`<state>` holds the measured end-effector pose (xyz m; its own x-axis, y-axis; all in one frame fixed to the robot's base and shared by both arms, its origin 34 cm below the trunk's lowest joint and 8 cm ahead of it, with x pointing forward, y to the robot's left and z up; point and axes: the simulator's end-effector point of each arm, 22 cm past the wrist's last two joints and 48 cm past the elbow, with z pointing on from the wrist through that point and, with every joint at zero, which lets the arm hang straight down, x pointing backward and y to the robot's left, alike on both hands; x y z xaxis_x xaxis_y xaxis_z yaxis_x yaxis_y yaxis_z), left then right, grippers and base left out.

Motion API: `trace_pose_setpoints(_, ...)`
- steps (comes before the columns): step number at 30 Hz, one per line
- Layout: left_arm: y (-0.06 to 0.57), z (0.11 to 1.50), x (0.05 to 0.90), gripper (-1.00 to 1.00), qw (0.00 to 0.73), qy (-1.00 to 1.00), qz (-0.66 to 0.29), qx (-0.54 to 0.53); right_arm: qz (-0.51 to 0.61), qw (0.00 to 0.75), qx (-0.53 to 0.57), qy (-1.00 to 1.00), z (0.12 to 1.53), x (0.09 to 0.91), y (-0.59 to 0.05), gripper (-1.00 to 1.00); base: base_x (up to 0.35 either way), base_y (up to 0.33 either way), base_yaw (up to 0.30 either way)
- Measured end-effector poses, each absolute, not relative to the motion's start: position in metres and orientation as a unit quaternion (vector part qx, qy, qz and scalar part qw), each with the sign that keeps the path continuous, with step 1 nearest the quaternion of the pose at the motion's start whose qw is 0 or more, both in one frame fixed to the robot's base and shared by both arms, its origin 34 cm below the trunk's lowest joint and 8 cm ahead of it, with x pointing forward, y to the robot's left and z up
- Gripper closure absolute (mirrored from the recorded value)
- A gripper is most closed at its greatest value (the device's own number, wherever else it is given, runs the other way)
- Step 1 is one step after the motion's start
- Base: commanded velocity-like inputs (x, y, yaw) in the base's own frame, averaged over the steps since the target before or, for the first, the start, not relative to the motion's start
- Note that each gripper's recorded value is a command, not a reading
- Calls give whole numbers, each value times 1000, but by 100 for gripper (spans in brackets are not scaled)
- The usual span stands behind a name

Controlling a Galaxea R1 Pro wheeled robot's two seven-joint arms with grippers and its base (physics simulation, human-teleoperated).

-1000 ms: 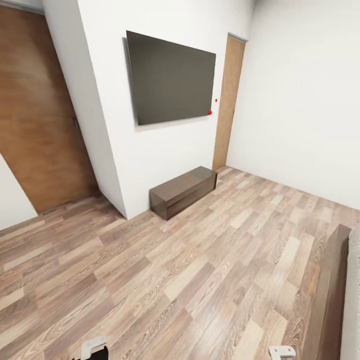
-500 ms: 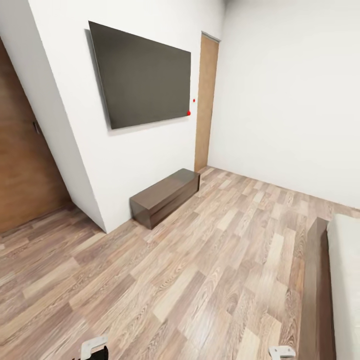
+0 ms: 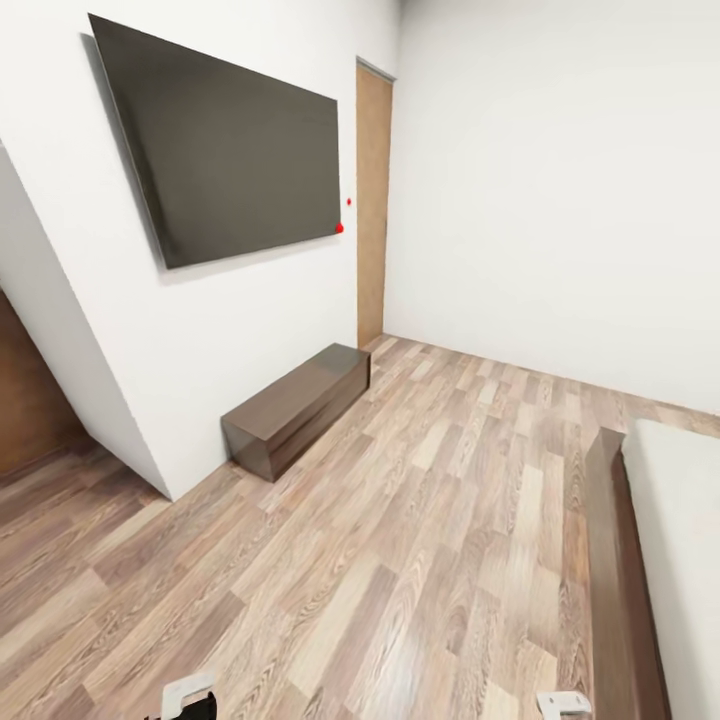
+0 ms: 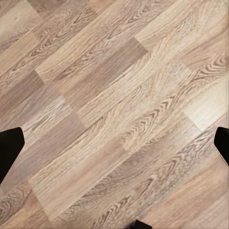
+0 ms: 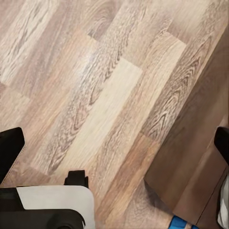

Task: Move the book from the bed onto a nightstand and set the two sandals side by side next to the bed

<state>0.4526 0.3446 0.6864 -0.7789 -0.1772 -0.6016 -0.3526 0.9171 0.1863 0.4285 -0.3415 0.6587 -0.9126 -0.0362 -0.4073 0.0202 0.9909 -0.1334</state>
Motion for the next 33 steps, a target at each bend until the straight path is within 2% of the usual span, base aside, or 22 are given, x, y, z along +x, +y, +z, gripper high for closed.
trace_pose_setpoints(12, 344, 686, 453, -100, 301, 932, 146, -142, -65, 209, -5, 976, 658, 429, -337, -100, 338, 37, -86)
trace_pose_setpoints(33, 344, 686, 453, -100, 301, 932, 145, -142, -63, 209, -5, 976, 658, 429, -335, -100, 338, 2, -257)
